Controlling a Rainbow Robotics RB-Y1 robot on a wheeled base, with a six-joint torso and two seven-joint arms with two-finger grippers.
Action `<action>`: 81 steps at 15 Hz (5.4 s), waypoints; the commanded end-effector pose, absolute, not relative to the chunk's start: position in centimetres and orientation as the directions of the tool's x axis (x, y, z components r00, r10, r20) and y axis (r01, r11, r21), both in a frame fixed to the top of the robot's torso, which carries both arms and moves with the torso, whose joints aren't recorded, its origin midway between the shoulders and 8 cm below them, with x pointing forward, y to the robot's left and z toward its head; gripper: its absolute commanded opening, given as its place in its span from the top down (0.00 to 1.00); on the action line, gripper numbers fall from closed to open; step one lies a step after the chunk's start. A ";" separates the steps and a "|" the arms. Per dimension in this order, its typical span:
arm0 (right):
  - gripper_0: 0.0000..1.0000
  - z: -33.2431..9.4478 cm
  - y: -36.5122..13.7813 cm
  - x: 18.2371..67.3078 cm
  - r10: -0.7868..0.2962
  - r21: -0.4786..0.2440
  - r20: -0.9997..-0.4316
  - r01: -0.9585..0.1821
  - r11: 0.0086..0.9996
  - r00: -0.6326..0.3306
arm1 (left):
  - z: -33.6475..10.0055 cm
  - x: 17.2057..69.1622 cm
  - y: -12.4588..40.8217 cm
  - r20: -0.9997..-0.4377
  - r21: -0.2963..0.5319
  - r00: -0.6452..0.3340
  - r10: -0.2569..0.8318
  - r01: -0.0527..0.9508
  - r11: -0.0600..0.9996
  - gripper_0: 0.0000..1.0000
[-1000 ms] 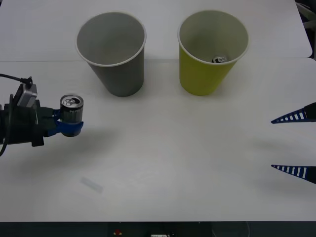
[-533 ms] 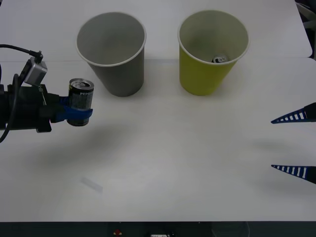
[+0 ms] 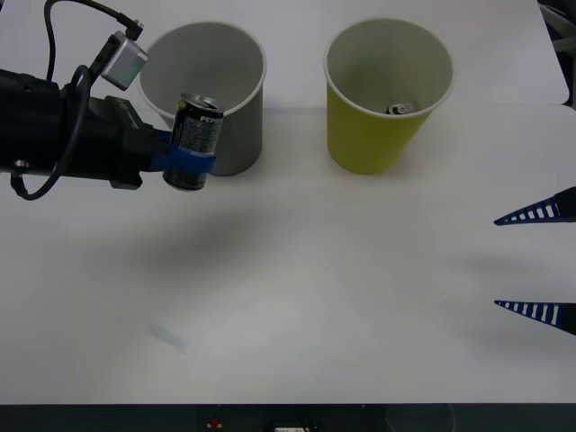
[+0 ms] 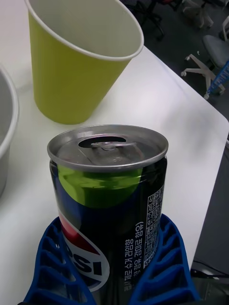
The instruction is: Put the can into the green bin and the plastic bottle into the gray bin
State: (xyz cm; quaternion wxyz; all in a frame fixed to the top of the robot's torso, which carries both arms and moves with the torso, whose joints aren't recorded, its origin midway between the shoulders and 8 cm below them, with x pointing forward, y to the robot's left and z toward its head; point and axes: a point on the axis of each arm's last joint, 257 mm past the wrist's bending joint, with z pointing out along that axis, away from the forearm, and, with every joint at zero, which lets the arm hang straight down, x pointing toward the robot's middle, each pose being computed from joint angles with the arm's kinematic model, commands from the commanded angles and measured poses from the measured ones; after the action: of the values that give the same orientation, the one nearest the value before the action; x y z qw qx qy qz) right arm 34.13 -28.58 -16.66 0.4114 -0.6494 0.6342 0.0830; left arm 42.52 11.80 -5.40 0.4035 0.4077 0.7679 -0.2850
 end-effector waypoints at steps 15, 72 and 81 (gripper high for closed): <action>0.00 -16.7 -28.6 34.1 -0.755 -0.429 -0.630 -0.892 0.143 0.182 | 2.8 55.7 -8.5 -0.844 0.081 -0.214 0.491 0.855 0.512 1.00; 0.00 -16.7 -28.6 34.1 -0.755 -0.429 -0.630 -0.892 0.143 0.182 | -13.5 35.0 25.3 -0.773 0.337 0.096 0.627 0.900 0.278 0.00; 0.00 -16.7 -28.6 34.1 -0.755 -0.429 -0.630 -0.892 0.143 0.182 | -15.7 31.2 27.6 -0.777 0.314 0.080 0.625 0.909 0.275 0.00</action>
State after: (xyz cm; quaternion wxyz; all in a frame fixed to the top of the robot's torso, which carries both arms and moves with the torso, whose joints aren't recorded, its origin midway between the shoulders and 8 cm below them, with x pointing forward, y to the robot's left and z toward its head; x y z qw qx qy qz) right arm 34.13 -28.58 -16.66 0.4114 -0.6493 0.6342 0.0830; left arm 31.26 27.59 -15.65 0.4500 0.5807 0.6599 -0.1580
